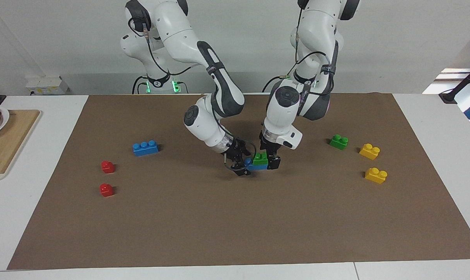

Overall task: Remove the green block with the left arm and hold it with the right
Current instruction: 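Pull the green brick with the left gripper while the right gripper pulls blue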

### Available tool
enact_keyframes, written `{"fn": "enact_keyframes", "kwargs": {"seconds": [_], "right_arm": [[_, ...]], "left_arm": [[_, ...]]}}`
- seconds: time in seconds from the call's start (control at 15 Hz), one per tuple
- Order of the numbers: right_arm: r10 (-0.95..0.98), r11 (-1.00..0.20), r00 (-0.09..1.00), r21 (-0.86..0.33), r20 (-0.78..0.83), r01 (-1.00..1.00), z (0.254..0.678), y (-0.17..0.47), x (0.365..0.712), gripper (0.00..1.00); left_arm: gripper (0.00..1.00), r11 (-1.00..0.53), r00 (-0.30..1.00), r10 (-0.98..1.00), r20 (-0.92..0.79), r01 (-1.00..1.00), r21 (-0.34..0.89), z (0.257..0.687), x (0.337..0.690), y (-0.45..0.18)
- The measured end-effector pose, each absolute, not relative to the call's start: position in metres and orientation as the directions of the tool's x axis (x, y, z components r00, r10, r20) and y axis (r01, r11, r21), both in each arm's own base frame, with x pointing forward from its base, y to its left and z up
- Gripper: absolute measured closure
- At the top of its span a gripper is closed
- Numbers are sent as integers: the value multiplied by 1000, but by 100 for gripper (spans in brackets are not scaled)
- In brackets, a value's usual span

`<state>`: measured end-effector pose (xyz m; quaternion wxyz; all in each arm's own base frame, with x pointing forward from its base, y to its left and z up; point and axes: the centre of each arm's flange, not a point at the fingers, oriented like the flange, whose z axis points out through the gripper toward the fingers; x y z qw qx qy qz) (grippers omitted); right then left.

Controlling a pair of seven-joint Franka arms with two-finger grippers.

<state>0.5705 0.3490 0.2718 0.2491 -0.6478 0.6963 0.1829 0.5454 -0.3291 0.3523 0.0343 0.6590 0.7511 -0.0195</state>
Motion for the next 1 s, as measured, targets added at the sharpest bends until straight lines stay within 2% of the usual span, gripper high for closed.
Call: {"fn": "enact_keyframes", "kwargs": {"seconds": [0.2, 0.4, 0.47, 0.6, 0.67, 0.8, 0.87, 1.0], "right_arm": [[-817, 101, -42, -70, -575, -992, 263, 349, 571, 0], [-817, 101, -42, -71, -575, -992, 263, 349, 571, 19], [-817, 101, -41, -72, -576, -992, 263, 349, 572, 29], [-816, 101, -41, -73, -576, -992, 264, 349, 572, 30], [-816, 101, -40, -73, -577, -992, 264, 349, 572, 37], [-815, 103, -42, -72, -578, -992, 264, 349, 572, 59], [-812, 109, -49, -69, -582, -992, 264, 349, 572, 66], [-810, 113, -52, -68, -584, -991, 264, 349, 572, 66]], "left_arm": [[0, 132, -130, 988, -78, 991, 17, 352, 546, -329], [0, 132, -130, 988, -78, 991, 17, 352, 545, -329], [0, 132, -131, 988, -78, 991, 16, 352, 545, -329], [0, 134, -132, 988, -77, 991, 16, 351, 545, -329], [0, 135, -134, 988, -77, 991, 16, 351, 545, -329], [0, 138, -136, 988, -79, 990, 18, 351, 545, -329], [0, 139, -137, 987, -79, 990, 18, 351, 545, -329], [0, 139, -137, 987, -80, 990, 19, 351, 545, -329]]}}
